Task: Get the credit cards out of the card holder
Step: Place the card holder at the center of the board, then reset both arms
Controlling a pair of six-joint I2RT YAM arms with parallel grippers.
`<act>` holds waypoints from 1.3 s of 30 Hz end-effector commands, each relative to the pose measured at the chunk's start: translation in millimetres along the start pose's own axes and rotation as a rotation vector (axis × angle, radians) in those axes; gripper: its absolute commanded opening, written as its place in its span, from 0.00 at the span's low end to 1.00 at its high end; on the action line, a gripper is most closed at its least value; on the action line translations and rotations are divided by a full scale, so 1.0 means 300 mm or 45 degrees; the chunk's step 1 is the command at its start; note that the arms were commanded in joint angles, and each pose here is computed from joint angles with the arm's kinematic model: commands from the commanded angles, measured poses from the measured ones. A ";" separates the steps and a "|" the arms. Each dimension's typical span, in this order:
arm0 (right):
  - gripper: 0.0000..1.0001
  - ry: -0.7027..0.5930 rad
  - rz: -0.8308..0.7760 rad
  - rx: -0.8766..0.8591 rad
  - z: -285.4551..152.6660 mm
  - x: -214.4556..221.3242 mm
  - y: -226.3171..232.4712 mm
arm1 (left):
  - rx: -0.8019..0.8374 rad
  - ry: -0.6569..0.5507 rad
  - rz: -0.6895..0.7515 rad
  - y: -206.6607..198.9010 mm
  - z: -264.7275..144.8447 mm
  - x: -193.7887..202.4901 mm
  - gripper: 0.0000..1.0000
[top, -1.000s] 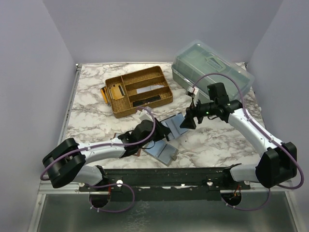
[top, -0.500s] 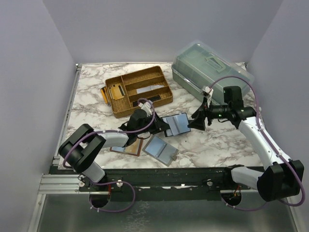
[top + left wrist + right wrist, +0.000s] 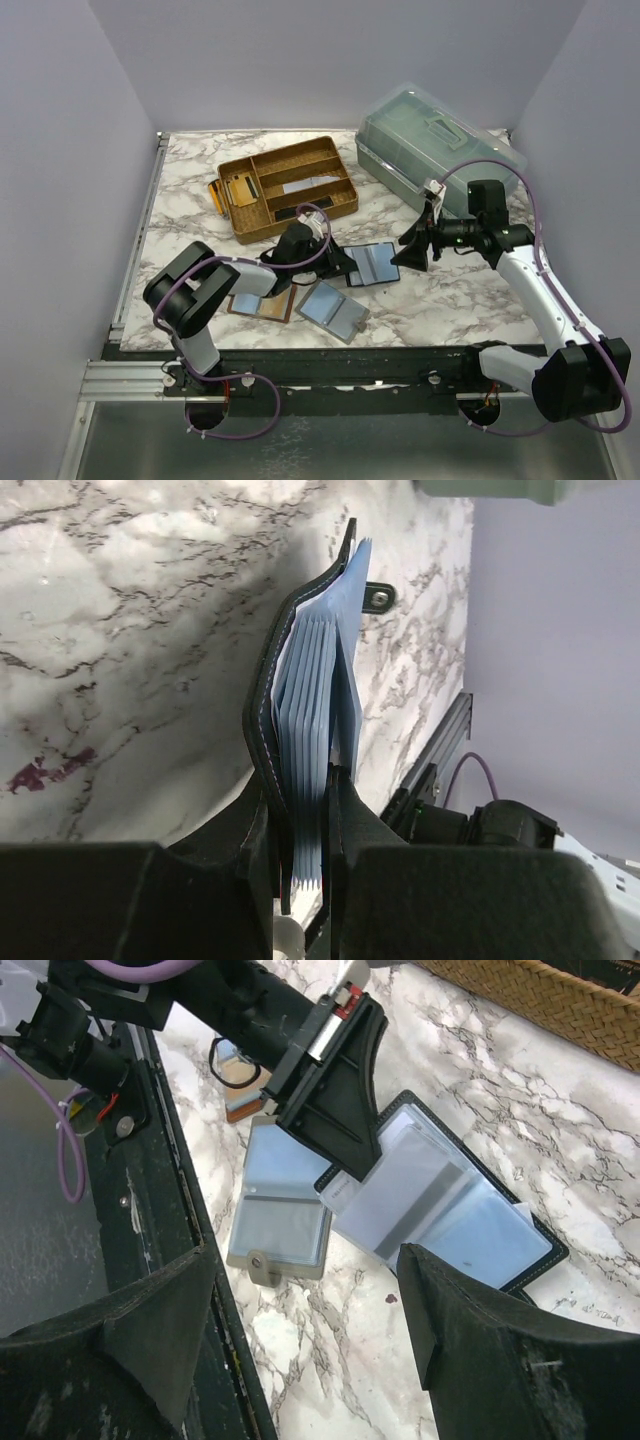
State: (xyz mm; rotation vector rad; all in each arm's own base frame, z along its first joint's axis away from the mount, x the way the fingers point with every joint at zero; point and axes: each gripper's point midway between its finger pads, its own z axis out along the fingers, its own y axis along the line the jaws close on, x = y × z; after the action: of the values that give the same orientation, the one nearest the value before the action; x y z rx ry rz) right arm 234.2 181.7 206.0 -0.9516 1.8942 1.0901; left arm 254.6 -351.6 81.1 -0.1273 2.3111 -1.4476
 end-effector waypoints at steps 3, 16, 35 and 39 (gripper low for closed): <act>0.80 -0.032 -0.036 -0.017 -0.008 -0.006 0.011 | -0.087 0.008 0.016 0.026 0.059 -0.041 0.05; 0.81 -0.039 -0.047 0.043 -0.031 -0.011 -0.013 | -0.646 -0.378 0.258 0.116 -0.186 -0.244 0.54; 0.99 -0.224 -0.040 0.517 -0.299 -0.315 -0.120 | -0.447 -0.805 0.540 -0.204 -0.831 -0.481 0.99; 0.99 -0.358 0.041 0.849 -0.434 -0.468 -0.181 | -0.440 -0.797 0.499 -0.225 -0.854 -0.542 0.99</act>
State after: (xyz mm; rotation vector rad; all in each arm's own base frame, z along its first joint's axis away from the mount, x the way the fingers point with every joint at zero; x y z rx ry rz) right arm 293.8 109.7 316.4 -0.6425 1.8215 0.6907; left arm 293.5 -123.7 293.6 -0.2294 1.7860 -0.6782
